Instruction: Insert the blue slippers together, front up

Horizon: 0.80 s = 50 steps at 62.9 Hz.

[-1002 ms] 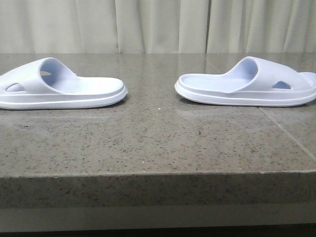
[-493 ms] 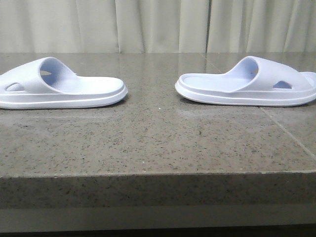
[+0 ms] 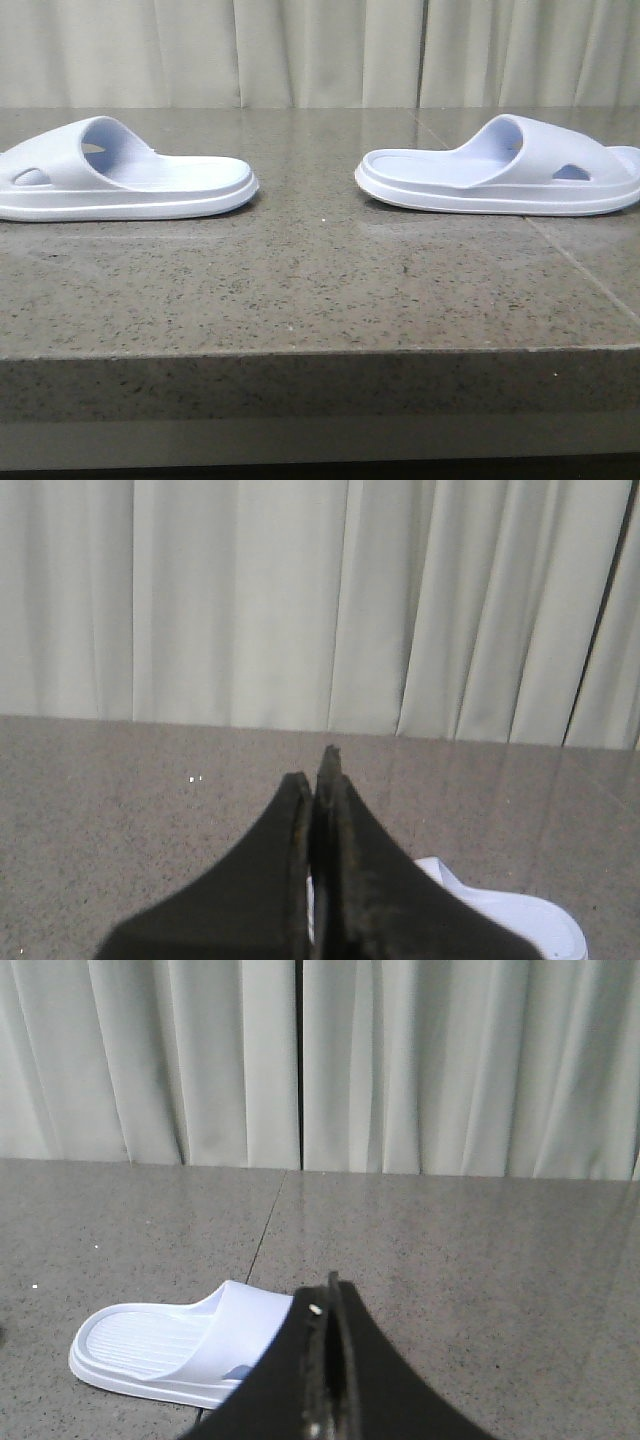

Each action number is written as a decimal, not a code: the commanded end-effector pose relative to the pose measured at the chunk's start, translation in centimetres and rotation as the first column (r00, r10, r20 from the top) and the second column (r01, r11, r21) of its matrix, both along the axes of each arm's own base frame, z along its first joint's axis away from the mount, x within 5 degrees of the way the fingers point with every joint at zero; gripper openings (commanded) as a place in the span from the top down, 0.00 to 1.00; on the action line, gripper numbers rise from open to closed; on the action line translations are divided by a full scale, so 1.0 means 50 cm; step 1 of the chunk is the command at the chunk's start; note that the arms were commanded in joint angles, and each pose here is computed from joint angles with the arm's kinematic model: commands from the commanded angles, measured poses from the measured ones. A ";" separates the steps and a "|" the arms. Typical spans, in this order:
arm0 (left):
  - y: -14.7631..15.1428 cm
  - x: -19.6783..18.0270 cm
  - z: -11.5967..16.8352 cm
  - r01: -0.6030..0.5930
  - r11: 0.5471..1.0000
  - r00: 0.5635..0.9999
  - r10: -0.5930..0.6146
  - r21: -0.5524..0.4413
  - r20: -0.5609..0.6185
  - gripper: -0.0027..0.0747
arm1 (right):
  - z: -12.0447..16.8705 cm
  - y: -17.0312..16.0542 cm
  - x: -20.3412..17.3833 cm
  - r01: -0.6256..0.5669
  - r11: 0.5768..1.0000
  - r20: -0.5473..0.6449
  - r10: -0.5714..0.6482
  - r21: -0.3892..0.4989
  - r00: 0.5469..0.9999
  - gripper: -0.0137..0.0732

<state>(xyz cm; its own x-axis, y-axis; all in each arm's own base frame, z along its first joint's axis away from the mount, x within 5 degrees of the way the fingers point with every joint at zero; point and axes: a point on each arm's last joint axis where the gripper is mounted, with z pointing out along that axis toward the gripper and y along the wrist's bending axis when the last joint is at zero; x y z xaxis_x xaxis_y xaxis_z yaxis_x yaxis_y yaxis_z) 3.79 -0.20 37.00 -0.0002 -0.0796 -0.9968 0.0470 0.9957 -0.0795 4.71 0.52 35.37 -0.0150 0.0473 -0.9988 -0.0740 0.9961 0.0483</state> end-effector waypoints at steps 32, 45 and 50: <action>-0.009 0.144 -0.014 0.009 1.000 0.931 -0.010 -0.004 -0.365 0.99 | -0.022 0.005 0.127 -0.014 1.000 -0.430 0.003 -0.024 0.903 0.92; -0.009 0.160 -0.022 0.008 1.000 0.918 -0.007 0.001 -0.398 0.99 | -0.033 0.005 0.139 -0.016 1.000 -0.464 0.002 -0.025 0.886 0.91; -0.009 0.162 -0.024 0.007 1.000 0.915 -0.004 0.006 -0.403 0.94 | -0.034 0.005 0.139 -0.016 1.000 -0.468 0.002 -0.025 0.884 0.82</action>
<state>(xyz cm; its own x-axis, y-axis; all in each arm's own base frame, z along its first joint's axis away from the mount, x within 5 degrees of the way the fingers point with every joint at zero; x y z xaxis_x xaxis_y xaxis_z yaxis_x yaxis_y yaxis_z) 11.48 -0.57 34.62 -0.4712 -0.0617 -0.8798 0.0115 0.9970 -0.0761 11.23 0.96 32.37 -0.5509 0.0137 -0.8345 -0.0682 0.9958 0.0614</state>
